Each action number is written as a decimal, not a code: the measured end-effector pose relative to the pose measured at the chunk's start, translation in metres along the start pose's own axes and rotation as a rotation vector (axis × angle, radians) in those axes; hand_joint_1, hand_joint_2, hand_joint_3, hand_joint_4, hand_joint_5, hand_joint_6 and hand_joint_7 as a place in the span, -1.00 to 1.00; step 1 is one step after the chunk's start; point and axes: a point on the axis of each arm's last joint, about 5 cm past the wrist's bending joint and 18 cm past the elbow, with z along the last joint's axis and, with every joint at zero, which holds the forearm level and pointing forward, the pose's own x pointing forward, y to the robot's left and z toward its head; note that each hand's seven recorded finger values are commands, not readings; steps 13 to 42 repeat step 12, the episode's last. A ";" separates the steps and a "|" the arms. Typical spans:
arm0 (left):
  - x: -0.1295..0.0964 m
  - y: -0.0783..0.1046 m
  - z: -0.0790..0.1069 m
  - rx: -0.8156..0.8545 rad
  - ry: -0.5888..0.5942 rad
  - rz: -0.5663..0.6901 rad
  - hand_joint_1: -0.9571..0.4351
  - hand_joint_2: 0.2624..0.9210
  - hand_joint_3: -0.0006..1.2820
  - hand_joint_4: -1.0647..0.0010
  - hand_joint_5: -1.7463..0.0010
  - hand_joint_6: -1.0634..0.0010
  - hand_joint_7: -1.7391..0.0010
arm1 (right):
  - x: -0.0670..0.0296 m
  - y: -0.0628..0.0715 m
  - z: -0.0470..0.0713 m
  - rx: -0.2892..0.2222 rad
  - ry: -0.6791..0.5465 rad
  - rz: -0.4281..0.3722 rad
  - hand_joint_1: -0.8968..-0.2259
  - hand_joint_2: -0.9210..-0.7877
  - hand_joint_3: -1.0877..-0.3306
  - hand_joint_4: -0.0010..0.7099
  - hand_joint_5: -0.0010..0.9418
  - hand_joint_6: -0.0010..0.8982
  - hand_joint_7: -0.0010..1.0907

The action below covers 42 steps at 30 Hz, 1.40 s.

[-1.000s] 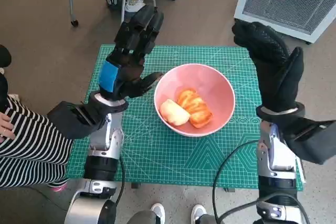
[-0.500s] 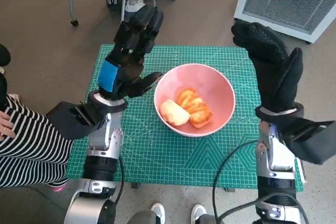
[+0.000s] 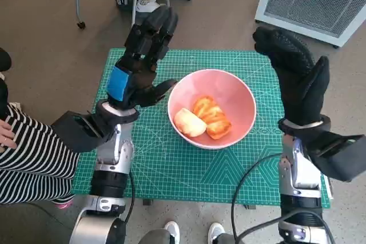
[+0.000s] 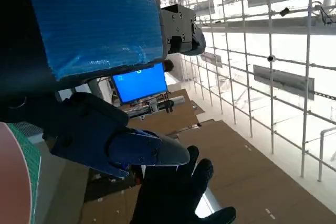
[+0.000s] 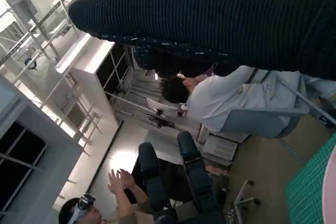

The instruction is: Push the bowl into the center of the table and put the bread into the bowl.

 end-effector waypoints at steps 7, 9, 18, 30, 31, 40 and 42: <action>0.001 -0.001 0.002 0.010 -0.010 -0.006 -0.30 1.00 -0.66 0.77 0.99 1.00 0.47 | -0.0007 0.000 0.001 -0.002 -0.004 0.001 -0.26 -1.00 0.09 -0.56 -0.99 -0.80 -0.22; 0.001 -0.002 0.003 0.011 -0.009 -0.008 -0.29 1.00 -0.66 0.77 0.99 1.00 0.47 | -0.0008 0.000 0.001 -0.002 -0.004 0.001 -0.26 -1.00 0.09 -0.56 -0.99 -0.80 -0.22; 0.001 -0.002 0.002 0.011 -0.005 -0.009 -0.29 1.00 -0.66 0.77 0.99 1.00 0.47 | -0.0011 0.000 0.001 -0.002 -0.004 0.001 -0.26 -1.00 0.09 -0.56 -0.99 -0.80 -0.22; 0.001 -0.002 0.002 0.011 -0.005 -0.009 -0.29 1.00 -0.66 0.77 0.99 1.00 0.47 | -0.0011 0.000 0.001 -0.002 -0.004 0.001 -0.26 -1.00 0.09 -0.56 -0.99 -0.80 -0.22; 0.001 -0.002 0.002 0.011 -0.005 -0.009 -0.29 1.00 -0.66 0.77 0.99 1.00 0.47 | -0.0011 0.000 0.001 -0.002 -0.004 0.001 -0.26 -1.00 0.09 -0.56 -0.99 -0.80 -0.22; 0.001 -0.002 0.002 0.011 -0.005 -0.009 -0.29 1.00 -0.66 0.77 0.99 1.00 0.47 | -0.0011 0.000 0.001 -0.002 -0.004 0.001 -0.26 -1.00 0.09 -0.56 -0.99 -0.80 -0.22; 0.001 -0.002 0.002 0.011 -0.005 -0.009 -0.29 1.00 -0.66 0.77 0.99 1.00 0.47 | -0.0011 0.000 0.001 -0.002 -0.004 0.001 -0.26 -1.00 0.09 -0.56 -0.99 -0.80 -0.22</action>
